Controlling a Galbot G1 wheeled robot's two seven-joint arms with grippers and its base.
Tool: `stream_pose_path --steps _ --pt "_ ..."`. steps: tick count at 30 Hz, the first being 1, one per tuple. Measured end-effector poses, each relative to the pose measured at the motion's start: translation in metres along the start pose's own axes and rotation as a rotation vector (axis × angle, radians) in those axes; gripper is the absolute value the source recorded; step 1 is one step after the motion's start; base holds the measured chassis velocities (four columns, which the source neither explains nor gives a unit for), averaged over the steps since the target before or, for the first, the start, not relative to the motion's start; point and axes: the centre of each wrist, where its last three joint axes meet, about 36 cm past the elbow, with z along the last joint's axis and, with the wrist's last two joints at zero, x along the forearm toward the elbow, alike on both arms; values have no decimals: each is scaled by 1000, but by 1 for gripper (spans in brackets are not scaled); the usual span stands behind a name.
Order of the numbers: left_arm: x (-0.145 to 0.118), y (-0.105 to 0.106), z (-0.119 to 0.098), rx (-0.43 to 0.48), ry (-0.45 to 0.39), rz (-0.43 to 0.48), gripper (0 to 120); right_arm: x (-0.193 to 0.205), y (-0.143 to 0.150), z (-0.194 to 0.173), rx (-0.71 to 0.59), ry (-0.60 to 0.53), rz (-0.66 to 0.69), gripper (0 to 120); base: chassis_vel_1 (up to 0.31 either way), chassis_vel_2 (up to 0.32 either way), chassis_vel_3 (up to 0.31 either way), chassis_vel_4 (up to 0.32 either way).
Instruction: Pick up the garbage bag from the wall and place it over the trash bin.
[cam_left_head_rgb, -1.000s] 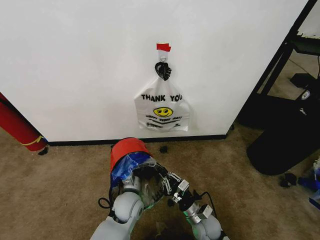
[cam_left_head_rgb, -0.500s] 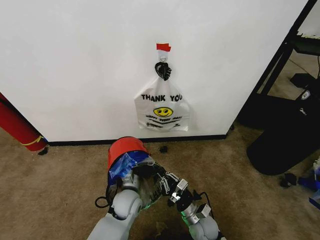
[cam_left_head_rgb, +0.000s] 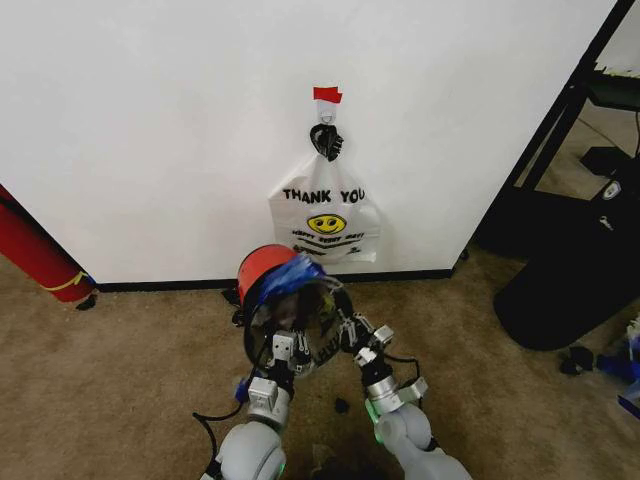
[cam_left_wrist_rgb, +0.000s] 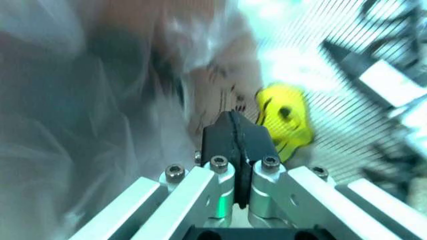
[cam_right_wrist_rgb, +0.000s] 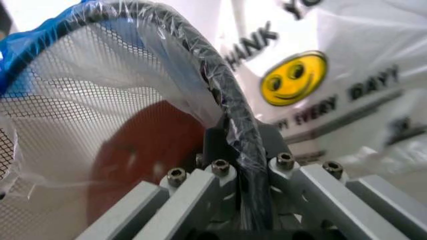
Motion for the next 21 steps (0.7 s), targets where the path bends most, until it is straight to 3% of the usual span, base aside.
stream_pose_path --steps 5,11,21 --pt "9 -1 -7 -20 -32 25 0 -1 -5 0 -31 -6 26 0 0 0 0 0" --pt "4 3 2 -115 -56 24 0 1 2 0 -41 -5 18 0 0 0 0 0" --pt "-9 1 22 -179 25 -6 0 6 15 2 97 18 -117 0 0 0 0 0"
